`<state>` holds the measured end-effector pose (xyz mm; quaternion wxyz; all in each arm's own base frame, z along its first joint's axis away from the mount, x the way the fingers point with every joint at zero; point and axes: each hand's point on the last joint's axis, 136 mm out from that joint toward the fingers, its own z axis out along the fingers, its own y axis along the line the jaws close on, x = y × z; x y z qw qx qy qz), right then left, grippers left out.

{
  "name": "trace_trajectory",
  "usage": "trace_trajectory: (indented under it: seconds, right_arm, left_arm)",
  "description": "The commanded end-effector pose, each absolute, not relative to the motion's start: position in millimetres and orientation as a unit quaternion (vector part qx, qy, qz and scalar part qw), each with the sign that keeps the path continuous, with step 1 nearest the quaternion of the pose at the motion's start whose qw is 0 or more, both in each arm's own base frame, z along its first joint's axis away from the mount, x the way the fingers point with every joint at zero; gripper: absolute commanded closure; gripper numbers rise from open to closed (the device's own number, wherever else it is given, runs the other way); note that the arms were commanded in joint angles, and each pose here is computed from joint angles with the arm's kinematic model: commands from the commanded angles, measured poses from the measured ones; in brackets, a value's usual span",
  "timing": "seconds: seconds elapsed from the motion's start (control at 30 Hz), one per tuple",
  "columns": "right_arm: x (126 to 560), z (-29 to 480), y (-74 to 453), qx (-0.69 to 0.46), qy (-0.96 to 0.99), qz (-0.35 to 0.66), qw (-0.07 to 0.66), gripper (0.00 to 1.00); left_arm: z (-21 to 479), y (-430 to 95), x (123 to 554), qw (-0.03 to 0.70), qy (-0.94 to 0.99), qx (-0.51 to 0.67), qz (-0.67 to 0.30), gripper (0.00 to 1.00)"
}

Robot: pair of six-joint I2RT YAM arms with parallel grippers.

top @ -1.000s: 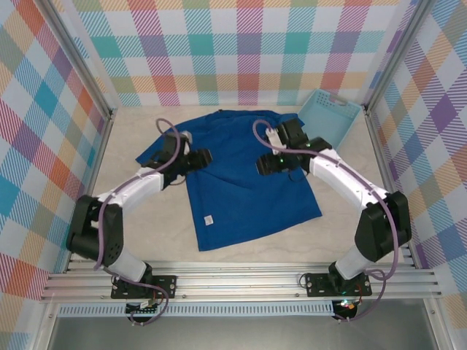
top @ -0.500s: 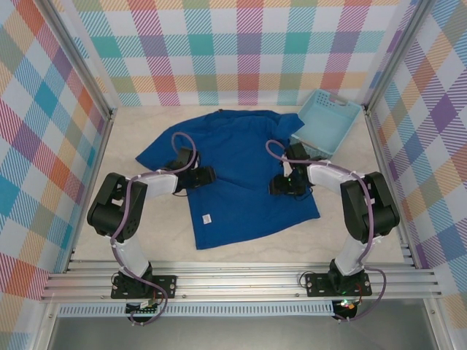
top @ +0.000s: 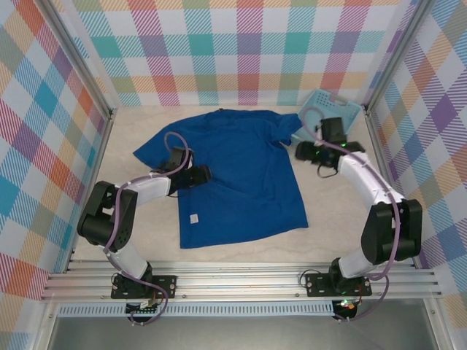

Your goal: Fold the inside-out t-shirt

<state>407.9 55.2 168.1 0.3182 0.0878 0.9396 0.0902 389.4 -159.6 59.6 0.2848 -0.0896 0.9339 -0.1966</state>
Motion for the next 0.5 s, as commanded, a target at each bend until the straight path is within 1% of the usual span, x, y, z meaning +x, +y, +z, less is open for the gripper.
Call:
trace_trajectory:
  seconds: [0.0,0.1,0.23,0.37,0.47]
  right_arm:
    - [431.8,172.0,-5.4,0.137,0.934,-0.004,0.331,0.29]
    - [455.0,161.9,-32.1,0.159,0.936,-0.039,0.310,0.23]
    - [472.7,130.9,-49.3,0.166,0.950,-0.065,0.257,0.21]
    - [473.1,99.7,-67.0,0.169,0.961,-0.091,0.201,0.21]
    - [463.2,97.7,-104.4,0.200,0.955,-0.116,0.188,0.23]
  left_arm:
    - [77.4,-170.8,383.4,0.289,0.931,-0.069,-0.211,0.37]
    - [81.6,-177.3,381.3,0.289,0.930,-0.062,-0.220,0.37]
    - [82.9,-182.0,378.8,0.285,0.929,-0.056,-0.229,0.37]
    - [83.4,-182.7,377.8,0.285,0.929,-0.054,-0.231,0.37]
    - [79.4,-180.1,377.2,0.281,0.932,-0.055,-0.222,0.36]
